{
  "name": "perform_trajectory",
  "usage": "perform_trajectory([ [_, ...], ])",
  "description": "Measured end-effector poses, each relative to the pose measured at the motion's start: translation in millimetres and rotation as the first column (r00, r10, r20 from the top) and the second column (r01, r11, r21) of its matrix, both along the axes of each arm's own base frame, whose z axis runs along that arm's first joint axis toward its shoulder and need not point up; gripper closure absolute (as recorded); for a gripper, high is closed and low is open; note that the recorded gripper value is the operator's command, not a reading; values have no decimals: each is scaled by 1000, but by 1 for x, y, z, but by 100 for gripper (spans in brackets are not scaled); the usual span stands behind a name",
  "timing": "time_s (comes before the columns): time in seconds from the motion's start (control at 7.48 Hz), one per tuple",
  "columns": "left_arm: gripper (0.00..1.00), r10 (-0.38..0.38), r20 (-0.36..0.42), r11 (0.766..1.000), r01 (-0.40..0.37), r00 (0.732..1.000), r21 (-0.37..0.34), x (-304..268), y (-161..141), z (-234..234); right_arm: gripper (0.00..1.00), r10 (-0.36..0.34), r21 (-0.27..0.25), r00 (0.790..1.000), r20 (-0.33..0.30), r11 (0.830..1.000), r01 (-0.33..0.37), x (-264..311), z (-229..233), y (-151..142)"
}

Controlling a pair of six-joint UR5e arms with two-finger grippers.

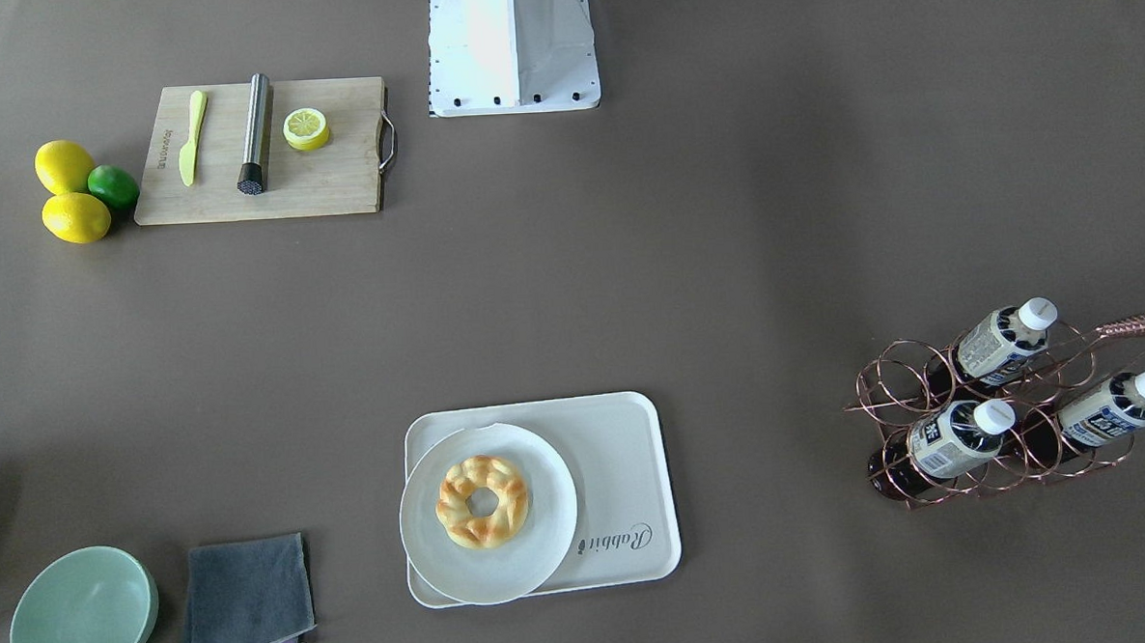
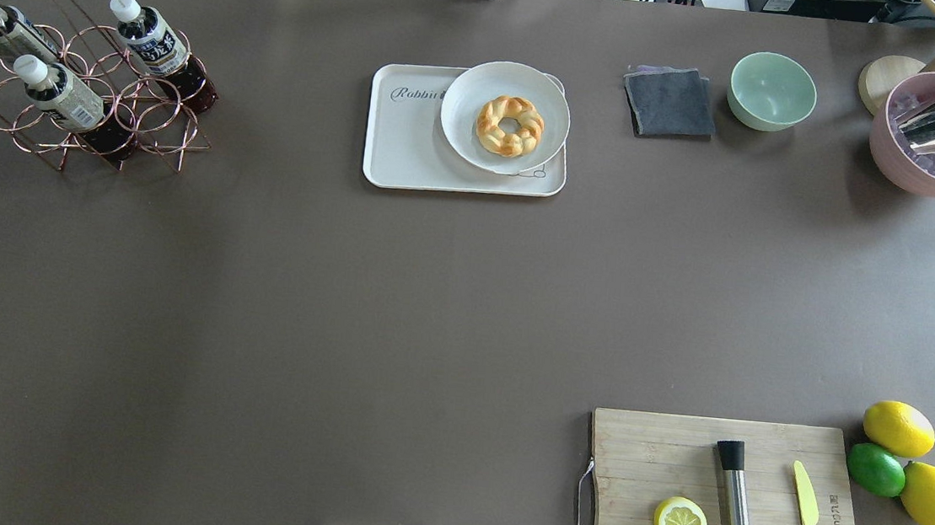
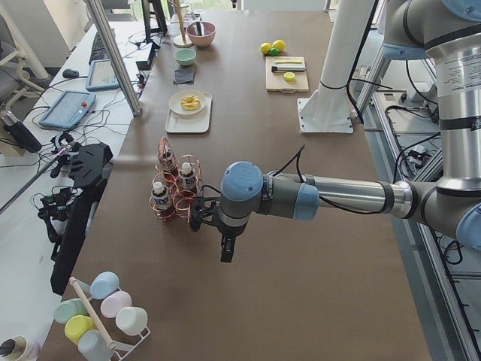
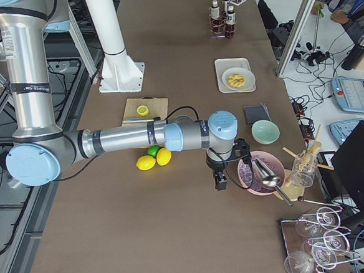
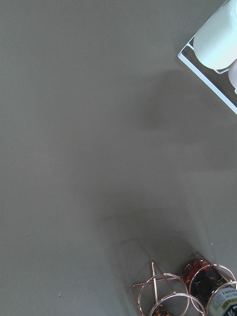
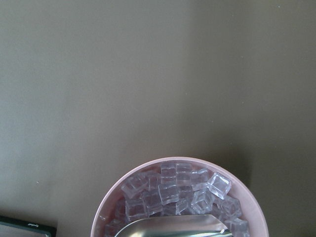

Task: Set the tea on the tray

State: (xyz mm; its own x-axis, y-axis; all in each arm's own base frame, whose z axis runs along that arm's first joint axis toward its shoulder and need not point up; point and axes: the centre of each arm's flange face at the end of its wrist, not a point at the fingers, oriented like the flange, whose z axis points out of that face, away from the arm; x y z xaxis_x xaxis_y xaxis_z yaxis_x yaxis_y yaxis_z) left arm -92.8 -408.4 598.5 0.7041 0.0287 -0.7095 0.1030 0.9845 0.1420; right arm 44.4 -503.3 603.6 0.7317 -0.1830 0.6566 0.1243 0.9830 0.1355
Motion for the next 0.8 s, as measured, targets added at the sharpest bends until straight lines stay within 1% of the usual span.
perform_trajectory([
  [0.53,3,1,6,1000,-1,1000,21,0,-7,-10,0,3,-5,1000,0,1000,-3,1,1,1],
  [0.8,3,4,6,1000,-4,1000,19,2,-8,-10,0,1,1,1000,3,1000,-1,0,-1,1],
])
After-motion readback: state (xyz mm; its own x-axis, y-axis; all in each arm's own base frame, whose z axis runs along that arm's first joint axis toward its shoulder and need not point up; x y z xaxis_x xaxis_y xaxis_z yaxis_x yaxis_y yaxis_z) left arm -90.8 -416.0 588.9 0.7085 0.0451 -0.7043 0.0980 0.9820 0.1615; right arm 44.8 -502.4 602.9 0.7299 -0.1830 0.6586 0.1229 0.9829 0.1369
